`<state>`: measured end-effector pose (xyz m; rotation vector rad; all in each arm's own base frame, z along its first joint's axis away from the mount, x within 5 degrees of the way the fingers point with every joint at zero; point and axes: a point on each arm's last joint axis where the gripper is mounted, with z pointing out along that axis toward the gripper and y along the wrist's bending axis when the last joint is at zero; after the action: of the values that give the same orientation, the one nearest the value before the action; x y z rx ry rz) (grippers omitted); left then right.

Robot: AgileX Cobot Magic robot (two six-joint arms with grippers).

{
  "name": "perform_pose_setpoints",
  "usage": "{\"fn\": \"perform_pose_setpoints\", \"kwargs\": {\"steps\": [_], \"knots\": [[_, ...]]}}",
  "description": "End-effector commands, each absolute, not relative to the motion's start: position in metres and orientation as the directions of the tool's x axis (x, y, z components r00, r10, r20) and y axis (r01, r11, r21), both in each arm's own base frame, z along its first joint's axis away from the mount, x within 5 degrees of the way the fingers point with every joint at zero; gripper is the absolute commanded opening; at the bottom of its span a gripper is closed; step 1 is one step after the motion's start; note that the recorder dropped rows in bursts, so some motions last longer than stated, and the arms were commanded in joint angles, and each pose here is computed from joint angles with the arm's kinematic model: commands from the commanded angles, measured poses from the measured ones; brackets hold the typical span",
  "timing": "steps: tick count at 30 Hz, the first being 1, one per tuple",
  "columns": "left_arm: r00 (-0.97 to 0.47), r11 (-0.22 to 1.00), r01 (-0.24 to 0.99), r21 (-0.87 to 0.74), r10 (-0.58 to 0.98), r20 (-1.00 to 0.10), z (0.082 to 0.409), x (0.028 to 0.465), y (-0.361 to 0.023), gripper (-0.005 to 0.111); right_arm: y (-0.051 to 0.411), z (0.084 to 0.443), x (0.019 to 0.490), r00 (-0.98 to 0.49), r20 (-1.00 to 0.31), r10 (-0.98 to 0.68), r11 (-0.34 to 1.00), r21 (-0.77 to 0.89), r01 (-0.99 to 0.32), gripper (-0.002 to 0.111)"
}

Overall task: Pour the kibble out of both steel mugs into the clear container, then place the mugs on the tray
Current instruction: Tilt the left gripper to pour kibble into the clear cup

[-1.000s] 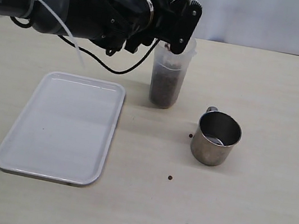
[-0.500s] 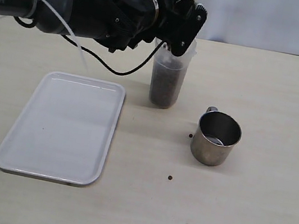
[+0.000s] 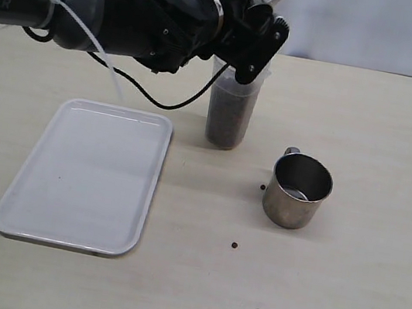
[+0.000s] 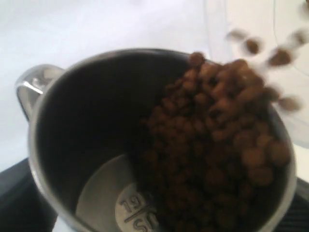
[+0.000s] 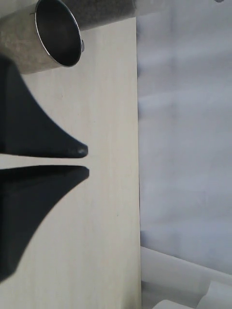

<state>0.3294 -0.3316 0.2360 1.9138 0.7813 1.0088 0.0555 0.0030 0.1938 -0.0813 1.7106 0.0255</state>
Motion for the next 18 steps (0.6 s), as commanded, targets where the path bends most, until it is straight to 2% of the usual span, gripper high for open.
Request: {"fn": "perform_pose_setpoints", "kwargs": {"steps": [1, 18], "knots": [[0.470, -0.486, 0.118, 0.866, 0.796, 0.382, 0.2437, 0.3298, -0.3313, 0.000, 0.0028, 0.1918, 0.0554, -0.145, -0.988, -0.054, 0.997, -0.044, -0.070, 0.004], [0.481, -0.548, 0.078, 0.833, 0.753, 0.450, 0.2441, 0.3297, -0.3318, 0.000, 0.0028, 0.1918, 0.0554, -0.145, -0.988, -0.054, 0.997, -0.044, -0.070, 0.004]]}}
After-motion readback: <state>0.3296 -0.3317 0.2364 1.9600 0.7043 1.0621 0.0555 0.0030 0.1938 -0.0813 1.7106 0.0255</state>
